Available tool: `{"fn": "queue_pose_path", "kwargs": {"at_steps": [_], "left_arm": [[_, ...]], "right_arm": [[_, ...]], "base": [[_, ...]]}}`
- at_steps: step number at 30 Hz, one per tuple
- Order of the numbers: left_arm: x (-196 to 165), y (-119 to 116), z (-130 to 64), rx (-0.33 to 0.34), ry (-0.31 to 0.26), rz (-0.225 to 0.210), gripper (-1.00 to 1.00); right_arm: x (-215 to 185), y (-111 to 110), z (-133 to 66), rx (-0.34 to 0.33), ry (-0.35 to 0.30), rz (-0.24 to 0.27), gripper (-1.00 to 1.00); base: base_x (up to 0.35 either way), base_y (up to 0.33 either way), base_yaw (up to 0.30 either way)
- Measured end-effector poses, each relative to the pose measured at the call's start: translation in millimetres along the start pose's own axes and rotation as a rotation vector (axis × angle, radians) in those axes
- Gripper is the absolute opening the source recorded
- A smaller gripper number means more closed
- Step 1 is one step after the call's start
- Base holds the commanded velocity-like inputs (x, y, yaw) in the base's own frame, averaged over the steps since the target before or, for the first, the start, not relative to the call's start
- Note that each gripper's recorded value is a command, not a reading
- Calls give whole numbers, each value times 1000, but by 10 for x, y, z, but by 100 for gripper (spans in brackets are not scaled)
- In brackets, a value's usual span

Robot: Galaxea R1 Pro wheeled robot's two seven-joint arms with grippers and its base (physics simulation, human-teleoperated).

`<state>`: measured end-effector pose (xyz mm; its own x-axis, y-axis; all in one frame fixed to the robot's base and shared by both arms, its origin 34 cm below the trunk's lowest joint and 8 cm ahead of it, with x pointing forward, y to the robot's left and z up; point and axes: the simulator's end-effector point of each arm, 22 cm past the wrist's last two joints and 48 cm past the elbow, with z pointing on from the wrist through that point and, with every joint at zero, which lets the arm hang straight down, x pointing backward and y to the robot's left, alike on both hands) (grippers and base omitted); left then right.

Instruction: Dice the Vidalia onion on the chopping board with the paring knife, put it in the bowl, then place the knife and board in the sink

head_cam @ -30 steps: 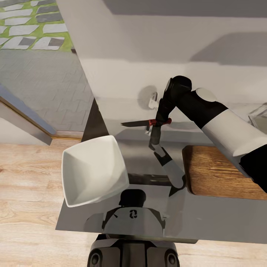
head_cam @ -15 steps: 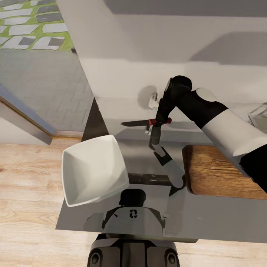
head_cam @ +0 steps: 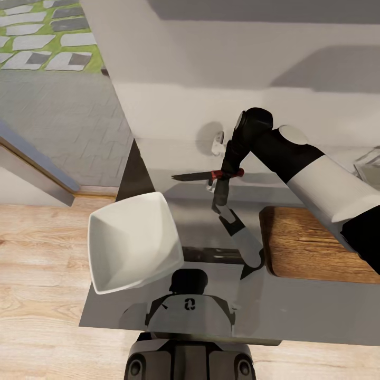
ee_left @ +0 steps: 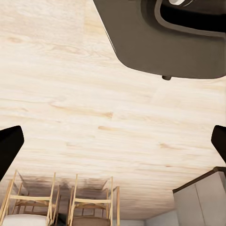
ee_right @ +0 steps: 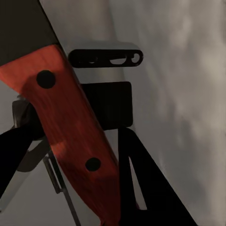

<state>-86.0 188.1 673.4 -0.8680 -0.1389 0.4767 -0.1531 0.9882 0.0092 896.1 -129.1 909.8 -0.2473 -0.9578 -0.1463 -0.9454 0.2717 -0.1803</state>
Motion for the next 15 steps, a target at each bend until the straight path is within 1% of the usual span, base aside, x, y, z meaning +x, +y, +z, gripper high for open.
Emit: {"fn": "queue_pose_path", "kwargs": {"at_steps": [4, 15], "left_arm": [[-17, -2, -4, 0, 0, 0, 100], [-84, -12, -2, 2, -17, 1, 100]], "right_arm": [[3, -29, 13, 8, 3, -9, -100], [-20, -66, -116, 24, -2, -11, -100]], "base": [[0, 0, 0], [0, 0, 0]]}}
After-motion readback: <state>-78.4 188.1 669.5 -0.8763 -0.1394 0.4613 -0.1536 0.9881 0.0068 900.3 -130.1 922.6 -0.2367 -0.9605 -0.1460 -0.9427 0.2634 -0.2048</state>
